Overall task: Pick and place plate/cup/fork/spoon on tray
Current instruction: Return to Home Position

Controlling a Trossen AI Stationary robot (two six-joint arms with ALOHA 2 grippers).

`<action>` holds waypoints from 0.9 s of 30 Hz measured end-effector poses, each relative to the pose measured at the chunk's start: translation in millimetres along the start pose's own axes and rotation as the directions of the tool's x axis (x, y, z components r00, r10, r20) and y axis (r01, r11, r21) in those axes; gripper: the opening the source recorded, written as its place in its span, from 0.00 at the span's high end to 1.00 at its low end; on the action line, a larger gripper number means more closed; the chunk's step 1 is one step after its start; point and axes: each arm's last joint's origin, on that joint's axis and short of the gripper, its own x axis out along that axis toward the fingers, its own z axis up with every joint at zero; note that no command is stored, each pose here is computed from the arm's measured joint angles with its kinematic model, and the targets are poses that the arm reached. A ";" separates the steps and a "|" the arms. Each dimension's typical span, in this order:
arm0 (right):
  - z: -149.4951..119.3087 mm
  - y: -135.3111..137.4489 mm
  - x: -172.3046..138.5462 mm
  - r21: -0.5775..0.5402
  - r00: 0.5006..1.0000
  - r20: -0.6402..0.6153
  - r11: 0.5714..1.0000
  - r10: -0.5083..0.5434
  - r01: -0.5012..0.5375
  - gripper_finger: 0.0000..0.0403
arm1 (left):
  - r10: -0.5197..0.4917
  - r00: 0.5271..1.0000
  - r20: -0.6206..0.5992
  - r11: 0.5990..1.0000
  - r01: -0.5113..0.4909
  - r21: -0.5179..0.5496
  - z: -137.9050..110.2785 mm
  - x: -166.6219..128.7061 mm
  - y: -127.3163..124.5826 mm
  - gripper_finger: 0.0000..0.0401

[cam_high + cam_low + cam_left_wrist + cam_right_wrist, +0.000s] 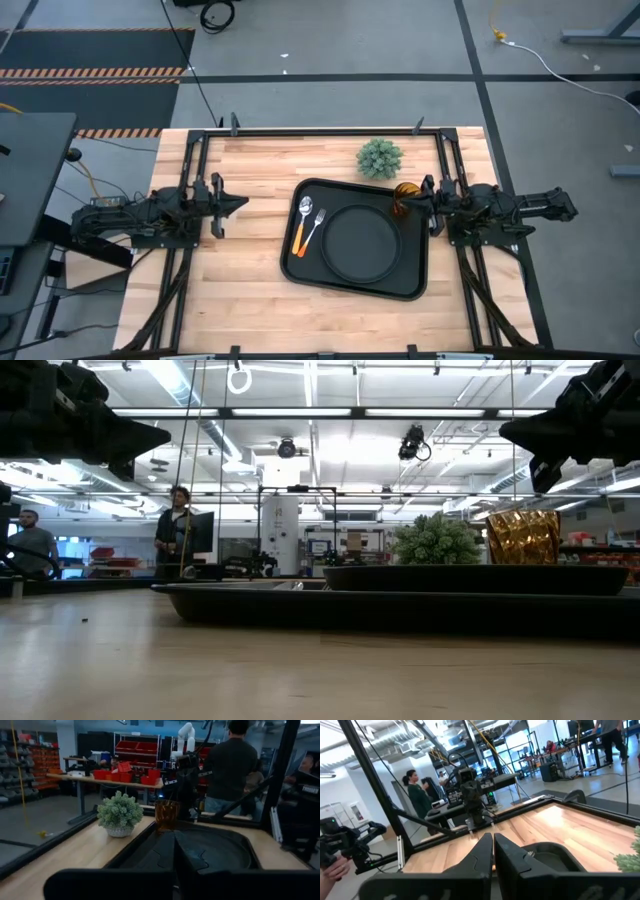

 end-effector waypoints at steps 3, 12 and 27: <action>2.2 0.7 0.0 -0.003 1.000 0.022 1.000 0.007 -0.007 0.94 | 0.004 1.000 0.009 0.999 -0.004 -0.032 0.9 0.0 0.1 0.98; 6.9 5.8 5.8 -0.069 0.997 0.076 0.998 0.012 -0.007 0.97 | 0.045 0.991 0.126 0.996 -0.035 -0.080 12.4 -0.9 0.8 0.98; 0.5 5.3 8.2 -0.118 1.000 0.008 0.993 0.013 -0.012 0.97 | 0.107 0.994 -0.028 0.994 -0.107 -0.016 -2.9 -0.3 3.2 0.98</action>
